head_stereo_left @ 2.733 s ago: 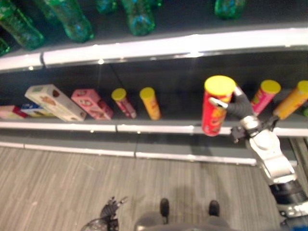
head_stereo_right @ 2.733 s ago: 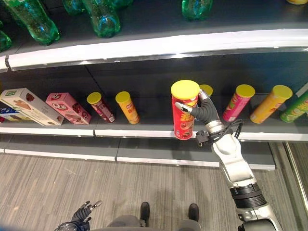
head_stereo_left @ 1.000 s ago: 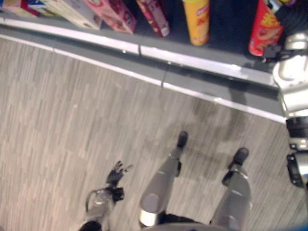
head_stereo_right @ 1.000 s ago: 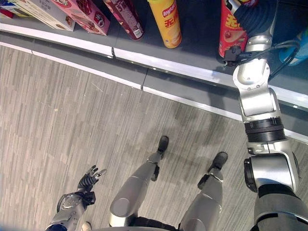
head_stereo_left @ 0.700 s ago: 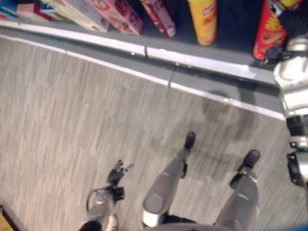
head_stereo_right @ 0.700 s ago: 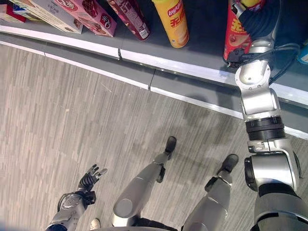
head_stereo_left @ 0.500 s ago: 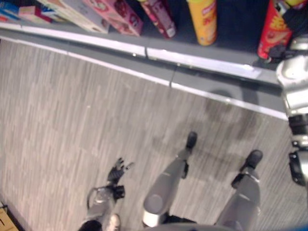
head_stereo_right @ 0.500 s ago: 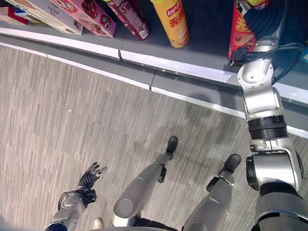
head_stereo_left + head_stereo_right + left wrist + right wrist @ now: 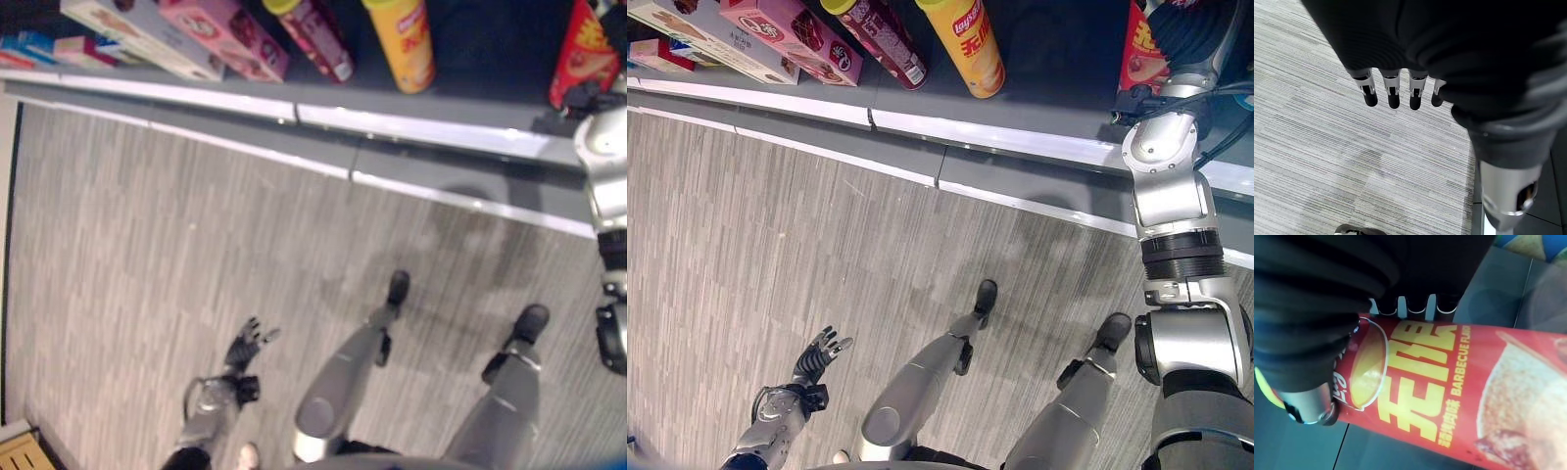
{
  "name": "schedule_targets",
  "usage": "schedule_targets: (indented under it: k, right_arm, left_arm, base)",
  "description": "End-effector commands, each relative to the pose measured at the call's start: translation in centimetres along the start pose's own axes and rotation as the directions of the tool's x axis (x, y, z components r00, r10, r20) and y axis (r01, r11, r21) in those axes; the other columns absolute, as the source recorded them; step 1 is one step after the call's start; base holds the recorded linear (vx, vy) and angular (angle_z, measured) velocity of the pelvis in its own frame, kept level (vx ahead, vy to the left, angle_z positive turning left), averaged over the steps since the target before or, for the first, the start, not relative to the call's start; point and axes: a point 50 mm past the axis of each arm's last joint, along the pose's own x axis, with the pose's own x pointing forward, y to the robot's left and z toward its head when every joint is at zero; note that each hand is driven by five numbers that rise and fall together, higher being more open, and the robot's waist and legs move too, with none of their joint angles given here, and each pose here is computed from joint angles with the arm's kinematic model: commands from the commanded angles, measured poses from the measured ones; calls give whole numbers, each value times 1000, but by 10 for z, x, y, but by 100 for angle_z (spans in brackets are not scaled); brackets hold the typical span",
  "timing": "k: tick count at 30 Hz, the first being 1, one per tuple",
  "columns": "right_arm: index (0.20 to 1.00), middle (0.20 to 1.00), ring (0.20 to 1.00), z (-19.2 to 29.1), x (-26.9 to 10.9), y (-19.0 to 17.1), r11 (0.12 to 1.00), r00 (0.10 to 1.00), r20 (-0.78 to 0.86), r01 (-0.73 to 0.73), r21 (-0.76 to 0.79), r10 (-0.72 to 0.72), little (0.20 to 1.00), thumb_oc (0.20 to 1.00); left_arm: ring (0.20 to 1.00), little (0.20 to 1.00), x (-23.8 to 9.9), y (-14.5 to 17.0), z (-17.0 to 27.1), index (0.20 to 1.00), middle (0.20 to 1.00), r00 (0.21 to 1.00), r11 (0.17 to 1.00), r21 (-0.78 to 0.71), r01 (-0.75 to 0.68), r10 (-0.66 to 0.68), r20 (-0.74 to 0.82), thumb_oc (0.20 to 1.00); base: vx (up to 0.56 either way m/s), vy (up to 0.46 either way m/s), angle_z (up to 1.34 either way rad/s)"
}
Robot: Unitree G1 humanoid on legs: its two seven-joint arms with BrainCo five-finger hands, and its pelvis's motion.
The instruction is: Put the goods on the table back onto the shelves and tidy them up.
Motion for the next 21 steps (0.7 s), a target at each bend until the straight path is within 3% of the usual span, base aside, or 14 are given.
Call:
schedule_targets:
  k: [1, 9, 10, 11, 21]
  right_arm:
    - [200, 200, 200, 31, 26, -29, 993, 980, 173, 103, -48, -93, 200, 200]
    - [200, 200, 200, 30, 25, -28, 992, 980, 172, 114, -55, -103, 200, 200]
    - [715, 715, 715, 30, 23, -27, 992, 980, 170, 114, -48, -105, 715, 715]
    - [1000, 1000, 1000, 30, 22, -26, 992, 980, 163, 118, -36, -111, 1000, 1000]
    - [1000, 1000, 1000, 32, 16, -24, 992, 978, 174, 125, -26, -119, 1000, 1000]
  left_arm:
    - [1000, 1000, -11, 12, -12, 1000, 1000, 999, 999, 31, -28, 28, -25, 1000]
    - [1000, 1000, -10, 12, -11, 1000, 1000, 999, 999, 33, -30, 30, -22, 1000]
    - [1000, 1000, -10, 12, -10, 1000, 1000, 999, 999, 36, -32, 32, -19, 1000]
    - [1000, 1000, -9, 12, -8, 1000, 1000, 999, 999, 37, -35, 35, -13, 1000]
    - [1000, 1000, -9, 14, -7, 1000, 1000, 999, 998, 51, -46, 47, -16, 1000]
  base:
    - [0, 0, 0]
    - [0, 0, 0]
    - [-40, 22, 0]
    - [-68, 22, 0]
    - [-34, 14, -1]
